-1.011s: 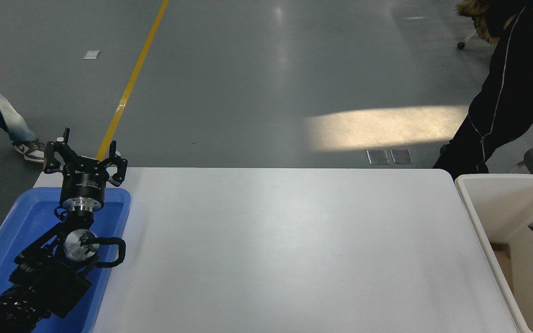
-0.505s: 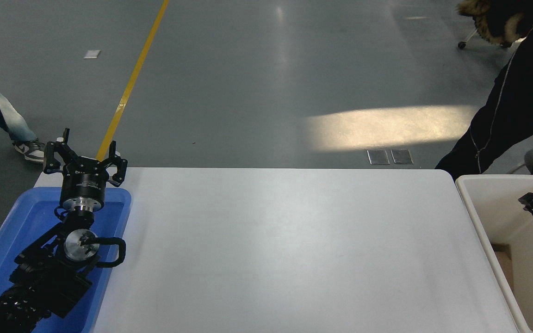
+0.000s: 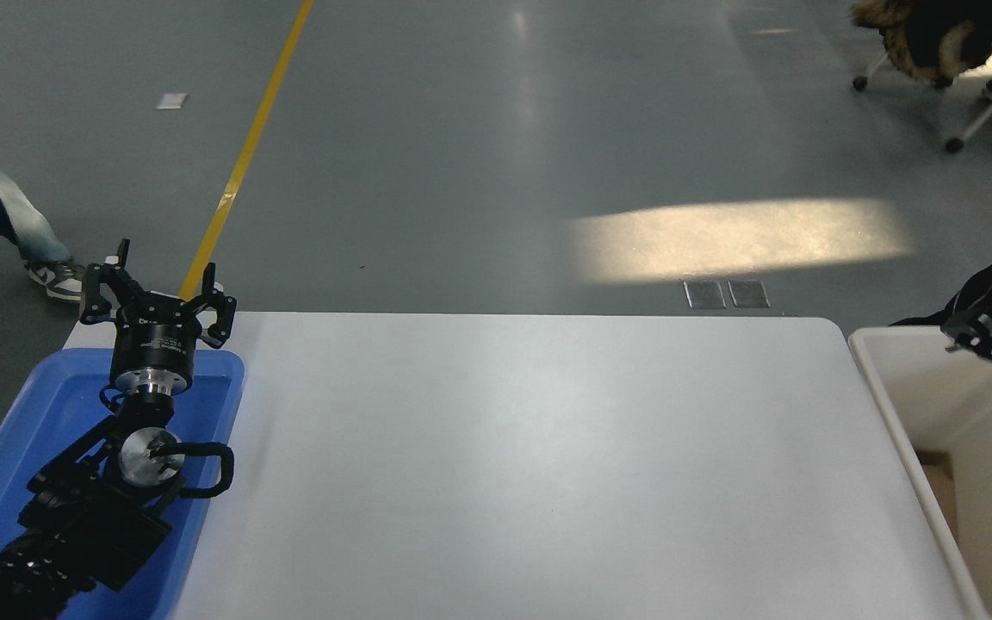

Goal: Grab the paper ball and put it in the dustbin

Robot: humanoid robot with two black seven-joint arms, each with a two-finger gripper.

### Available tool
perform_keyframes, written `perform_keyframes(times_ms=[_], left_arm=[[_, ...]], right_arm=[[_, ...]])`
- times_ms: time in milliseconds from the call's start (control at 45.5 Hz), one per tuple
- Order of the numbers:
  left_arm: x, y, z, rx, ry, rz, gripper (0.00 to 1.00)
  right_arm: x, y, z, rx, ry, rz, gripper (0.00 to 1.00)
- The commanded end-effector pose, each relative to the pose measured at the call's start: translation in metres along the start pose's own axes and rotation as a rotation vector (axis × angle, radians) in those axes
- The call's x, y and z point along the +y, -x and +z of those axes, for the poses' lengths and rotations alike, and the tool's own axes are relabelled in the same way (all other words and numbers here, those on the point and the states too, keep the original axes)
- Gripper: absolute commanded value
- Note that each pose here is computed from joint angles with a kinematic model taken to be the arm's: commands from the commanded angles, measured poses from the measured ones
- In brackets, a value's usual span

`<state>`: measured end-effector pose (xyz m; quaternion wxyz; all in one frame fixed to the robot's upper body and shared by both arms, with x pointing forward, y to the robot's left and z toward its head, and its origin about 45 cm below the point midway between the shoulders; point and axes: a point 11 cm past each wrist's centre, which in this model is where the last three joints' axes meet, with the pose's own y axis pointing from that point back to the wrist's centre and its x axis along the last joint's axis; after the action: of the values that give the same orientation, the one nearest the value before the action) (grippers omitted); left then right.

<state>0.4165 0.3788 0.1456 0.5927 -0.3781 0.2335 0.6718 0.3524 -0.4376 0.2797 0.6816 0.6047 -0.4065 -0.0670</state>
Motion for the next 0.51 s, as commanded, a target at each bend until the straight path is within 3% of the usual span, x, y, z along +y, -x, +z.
perform_keyframes(times_ms=[0, 176, 484], left_arm=[[0.0, 0.0, 0.0, 0.001, 0.001, 0.001, 0.99], [0.001, -0.001, 0.0, 0.001, 0.0, 0.002, 0.99], [0.001, -0.001, 0.0, 0.0, 0.0, 0.003, 0.99]], right_arm=[[0.084, 0.031, -0.039, 0.157, -0.037, -0.04, 1.0], [0.118, 0.037, -0.074, 0.268, -0.071, -0.024, 1.0], [0.182, 0.069, -0.135, 0.37, -0.251, -0.22, 1.0]])
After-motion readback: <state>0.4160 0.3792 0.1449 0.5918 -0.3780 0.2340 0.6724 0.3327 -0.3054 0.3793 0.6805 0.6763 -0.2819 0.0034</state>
